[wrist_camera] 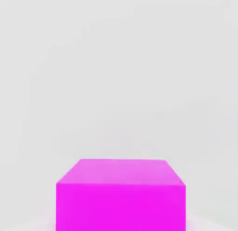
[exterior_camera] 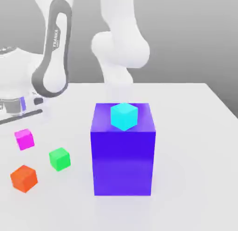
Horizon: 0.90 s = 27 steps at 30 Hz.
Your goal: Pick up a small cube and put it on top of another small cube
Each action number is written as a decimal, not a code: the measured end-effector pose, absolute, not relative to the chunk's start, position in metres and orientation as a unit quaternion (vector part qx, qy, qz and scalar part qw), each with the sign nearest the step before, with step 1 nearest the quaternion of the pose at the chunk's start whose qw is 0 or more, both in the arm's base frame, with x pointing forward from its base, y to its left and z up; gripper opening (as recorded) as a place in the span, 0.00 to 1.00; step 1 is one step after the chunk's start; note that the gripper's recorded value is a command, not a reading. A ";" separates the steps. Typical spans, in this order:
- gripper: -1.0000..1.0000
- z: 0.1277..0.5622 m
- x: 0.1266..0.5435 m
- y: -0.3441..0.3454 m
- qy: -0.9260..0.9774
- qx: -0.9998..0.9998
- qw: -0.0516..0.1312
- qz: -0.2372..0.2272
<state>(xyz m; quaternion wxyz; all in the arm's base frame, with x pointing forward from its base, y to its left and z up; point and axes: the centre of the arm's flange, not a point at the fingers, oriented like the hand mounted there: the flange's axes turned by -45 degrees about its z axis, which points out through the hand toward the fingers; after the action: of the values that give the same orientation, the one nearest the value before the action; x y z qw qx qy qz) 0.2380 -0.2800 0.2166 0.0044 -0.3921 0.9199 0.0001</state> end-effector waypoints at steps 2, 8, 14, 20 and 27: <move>0.00 0.226 0.241 -0.258 0.902 -0.432 0.005 0.000; 0.00 0.235 0.244 -0.204 0.845 -0.534 0.000 -0.001; 0.00 0.191 0.244 -0.201 0.842 -0.540 0.000 -0.001; 1.00 0.179 0.244 -0.199 0.840 -0.542 0.000 -0.001; 1.00 0.206 0.244 -0.201 0.842 -0.540 -0.001 0.000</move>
<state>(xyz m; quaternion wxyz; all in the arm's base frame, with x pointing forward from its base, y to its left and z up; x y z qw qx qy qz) 0.2442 -0.2014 0.2064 -0.0008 -0.5402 0.8415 -0.0003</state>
